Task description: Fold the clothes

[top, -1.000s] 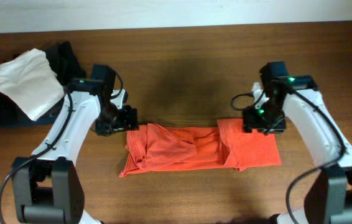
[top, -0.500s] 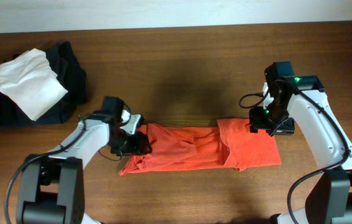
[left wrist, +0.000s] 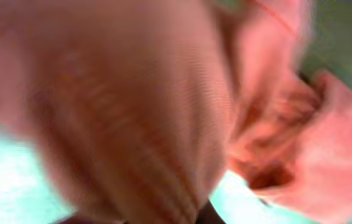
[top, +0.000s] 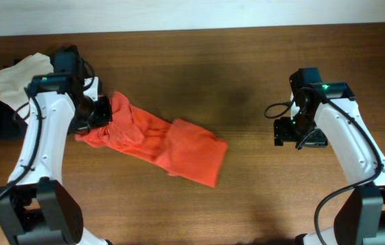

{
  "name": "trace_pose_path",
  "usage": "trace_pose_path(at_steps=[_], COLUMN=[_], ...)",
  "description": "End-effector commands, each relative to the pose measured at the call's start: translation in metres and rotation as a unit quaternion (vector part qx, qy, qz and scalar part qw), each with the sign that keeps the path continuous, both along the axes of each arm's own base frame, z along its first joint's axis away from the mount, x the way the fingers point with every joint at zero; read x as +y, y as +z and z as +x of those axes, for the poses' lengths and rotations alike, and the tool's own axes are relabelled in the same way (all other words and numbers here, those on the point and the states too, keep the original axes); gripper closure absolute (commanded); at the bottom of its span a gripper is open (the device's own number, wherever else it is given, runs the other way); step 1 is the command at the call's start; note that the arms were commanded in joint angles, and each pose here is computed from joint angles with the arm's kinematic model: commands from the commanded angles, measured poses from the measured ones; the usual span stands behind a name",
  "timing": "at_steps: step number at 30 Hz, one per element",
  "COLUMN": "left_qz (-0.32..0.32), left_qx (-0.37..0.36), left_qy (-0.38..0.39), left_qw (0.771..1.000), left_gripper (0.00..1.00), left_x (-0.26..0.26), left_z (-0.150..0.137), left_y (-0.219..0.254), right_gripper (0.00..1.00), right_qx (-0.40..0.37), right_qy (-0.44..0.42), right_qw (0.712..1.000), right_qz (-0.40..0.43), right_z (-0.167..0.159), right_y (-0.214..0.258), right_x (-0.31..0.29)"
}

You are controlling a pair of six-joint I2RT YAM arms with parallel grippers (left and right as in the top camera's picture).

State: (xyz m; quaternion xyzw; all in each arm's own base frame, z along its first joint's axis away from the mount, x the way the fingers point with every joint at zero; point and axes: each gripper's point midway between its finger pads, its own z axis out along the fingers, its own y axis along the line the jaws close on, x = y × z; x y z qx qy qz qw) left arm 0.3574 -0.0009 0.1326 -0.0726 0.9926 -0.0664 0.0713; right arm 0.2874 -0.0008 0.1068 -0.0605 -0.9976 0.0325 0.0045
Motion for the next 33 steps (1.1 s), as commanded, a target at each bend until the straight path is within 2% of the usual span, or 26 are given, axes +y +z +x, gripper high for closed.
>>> trace_pose_path(at_steps=[1,5,8,16,20,22,24,25,26,28,33], left_qz=[-0.056,-0.056,-0.025,-0.010,-0.002,0.005,-0.007,-0.026,-0.044,-0.061,-0.035], left_qx=[0.007,-0.009,0.000,0.056,0.046,0.036,0.010,0.002,0.002,0.027,0.099], left_qy=[-0.064,-0.176,-0.250,-0.321,-0.319,-0.296,-0.244,-0.189,-0.158,-0.144,-0.208], left_qw=[0.996,0.983,0.968,0.945,0.947,0.955,0.970,0.982,0.986,0.987,0.973], left_gripper=[0.94,0.93,0.89,0.88,0.92,0.93,0.98,1.00,1.00,1.00,0.99], left_x=[-0.063,-0.141,-0.186,-0.234,-0.232,-0.218,-0.204,-0.196,-0.193,-0.195,-0.218], left_z=[-0.009,-0.021,-0.042,-0.077,-0.071,-0.055,-0.026,-0.012,-0.006,-0.014,-0.074], left_y=[0.009,0.010,-0.002,-0.039,-0.039,-0.036,-0.018,-0.004,0.001,-0.005,-0.053], right_gripper=[0.20,0.19,0.19,0.14,0.12,0.11,0.10,0.10,0.10,0.10,0.09], right_qx=[-0.007,-0.006,-0.006,-0.004,-0.003,-0.003,-0.003,-0.003,-0.003,-0.003,-0.006], right_qy=[-0.005,-0.005,-0.005,-0.005,-0.005,-0.005,-0.005,-0.005,-0.005,-0.005,-0.005], right_qw=[1.000,1.000,1.000,1.000,1.000,1.000,1.000,1.000,1.000,1.000,1.000], right_qz=[-0.011,-0.011,-0.012,-0.012,-0.012,-0.012,-0.012,-0.012,-0.012,-0.012,-0.012], right_z=[0.002,0.002,0.002,0.001,0.000,0.000,0.001,0.001,0.000,0.001,0.002], right_y=[0.004,0.004,0.004,0.004,0.004,0.004,0.003,0.003,0.003,0.003,0.003], right_x=[-0.005,-0.005,-0.005,-0.005,-0.005,-0.005,-0.005,-0.005,-0.005,-0.005,-0.005])
